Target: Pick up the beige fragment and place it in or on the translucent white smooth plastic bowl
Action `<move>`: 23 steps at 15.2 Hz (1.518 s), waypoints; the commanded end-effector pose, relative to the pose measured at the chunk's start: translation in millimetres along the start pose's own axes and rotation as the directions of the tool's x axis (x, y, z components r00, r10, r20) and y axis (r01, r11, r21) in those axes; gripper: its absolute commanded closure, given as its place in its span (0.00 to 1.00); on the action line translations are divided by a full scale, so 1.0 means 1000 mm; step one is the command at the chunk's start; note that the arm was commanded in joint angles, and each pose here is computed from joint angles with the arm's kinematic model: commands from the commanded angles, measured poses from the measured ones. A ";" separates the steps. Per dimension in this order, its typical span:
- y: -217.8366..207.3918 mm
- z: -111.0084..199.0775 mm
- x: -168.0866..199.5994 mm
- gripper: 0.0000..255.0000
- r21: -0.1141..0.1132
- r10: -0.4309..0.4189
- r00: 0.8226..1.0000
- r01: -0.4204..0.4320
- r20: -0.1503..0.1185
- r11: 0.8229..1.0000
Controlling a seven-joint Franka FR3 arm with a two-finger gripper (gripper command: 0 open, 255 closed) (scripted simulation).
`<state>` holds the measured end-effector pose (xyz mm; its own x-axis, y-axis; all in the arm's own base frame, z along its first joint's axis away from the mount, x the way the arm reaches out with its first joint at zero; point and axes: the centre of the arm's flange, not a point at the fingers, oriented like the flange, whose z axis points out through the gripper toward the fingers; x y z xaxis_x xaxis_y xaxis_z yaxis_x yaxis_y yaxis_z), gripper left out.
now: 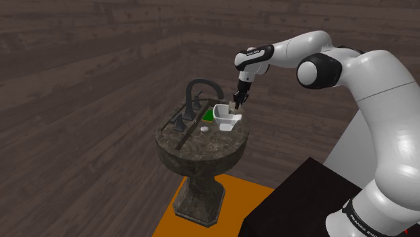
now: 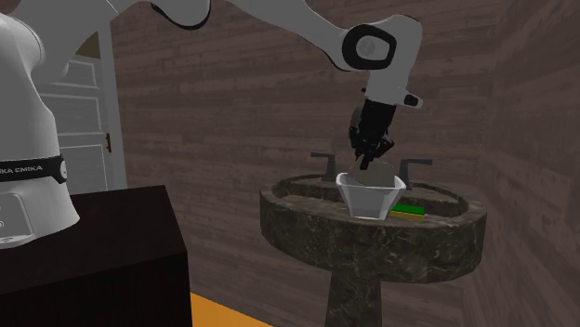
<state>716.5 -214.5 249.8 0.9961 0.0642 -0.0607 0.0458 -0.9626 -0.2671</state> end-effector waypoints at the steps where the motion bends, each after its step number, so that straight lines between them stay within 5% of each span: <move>1: 0.001 0.002 0.000 1.00 -0.001 0.000 1.000 0.000 -0.002 1.000; 5: 0.001 0.002 0.000 1.00 -0.001 0.000 1.000 0.000 -0.002 1.000; 6: 0.001 0.002 0.000 0.00 -0.001 0.000 1.000 0.000 -0.002 1.000; 11: 0.001 0.002 0.000 0.00 -0.001 0.000 1.000 0.000 -0.002 1.000; 15: 0.001 -0.048 0.000 0.00 -0.001 0.000 1.000 0.000 -0.002 1.000; 23: 0.001 -0.048 0.000 0.00 -0.001 0.000 1.000 0.000 -0.002 1.000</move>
<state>720.5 -228.1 296.0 0.9962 0.0637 -0.0590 0.0458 -0.9628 -0.2662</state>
